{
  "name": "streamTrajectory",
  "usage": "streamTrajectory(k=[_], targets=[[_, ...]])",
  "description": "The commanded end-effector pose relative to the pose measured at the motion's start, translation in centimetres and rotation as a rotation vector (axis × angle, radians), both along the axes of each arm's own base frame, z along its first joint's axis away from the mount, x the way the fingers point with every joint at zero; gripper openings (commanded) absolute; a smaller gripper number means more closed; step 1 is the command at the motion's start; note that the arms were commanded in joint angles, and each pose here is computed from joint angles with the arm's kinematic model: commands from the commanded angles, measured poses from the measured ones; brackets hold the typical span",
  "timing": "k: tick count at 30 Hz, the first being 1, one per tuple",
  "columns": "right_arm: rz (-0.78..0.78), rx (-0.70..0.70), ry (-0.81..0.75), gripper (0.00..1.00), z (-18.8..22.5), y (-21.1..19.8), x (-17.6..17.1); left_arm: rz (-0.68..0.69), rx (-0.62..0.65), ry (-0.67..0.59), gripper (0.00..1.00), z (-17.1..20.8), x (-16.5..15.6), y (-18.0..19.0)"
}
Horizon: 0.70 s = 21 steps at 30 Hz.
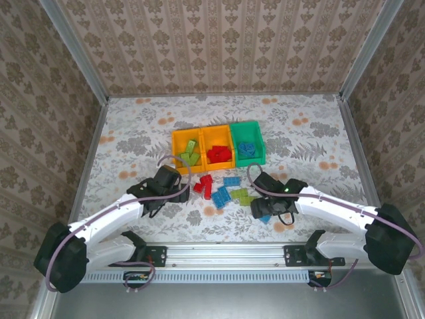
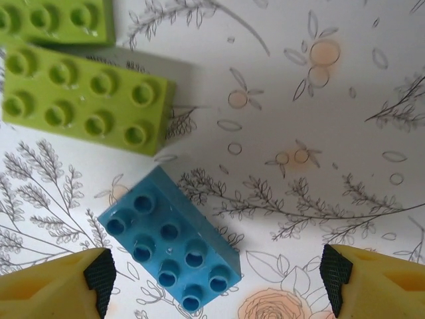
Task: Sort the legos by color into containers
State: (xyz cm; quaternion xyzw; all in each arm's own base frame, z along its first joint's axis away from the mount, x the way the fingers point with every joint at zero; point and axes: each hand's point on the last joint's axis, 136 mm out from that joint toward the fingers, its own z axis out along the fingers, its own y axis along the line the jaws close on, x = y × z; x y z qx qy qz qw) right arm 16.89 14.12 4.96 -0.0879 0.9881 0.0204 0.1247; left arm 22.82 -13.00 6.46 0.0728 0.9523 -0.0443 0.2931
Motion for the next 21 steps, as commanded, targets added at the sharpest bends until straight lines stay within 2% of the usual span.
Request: streamTrajectory(k=[1,7,13,16,21], targets=[[0.015,-0.032,0.045,0.85,-0.8,0.0,-1.0,0.004,-0.026,-0.007,1.00,0.4,0.2,-0.6],[0.069,-0.053,0.072,0.84,-2.0,1.1,-0.9,0.009,-0.027,-0.009,1.00,0.4,0.3,-0.6],[0.092,-0.147,0.111,0.74,-3.6,0.8,-1.0,0.012,-0.019,-0.003,1.00,0.2,0.2,-0.5],[0.103,-0.145,0.099,0.63,-3.7,1.3,-0.9,0.011,-0.019,-0.001,1.00,0.1,0.2,-0.5],[0.103,-0.122,0.054,0.34,-2.5,1.4,-0.8,0.015,-0.010,0.002,1.00,0.0,0.1,-0.3]])
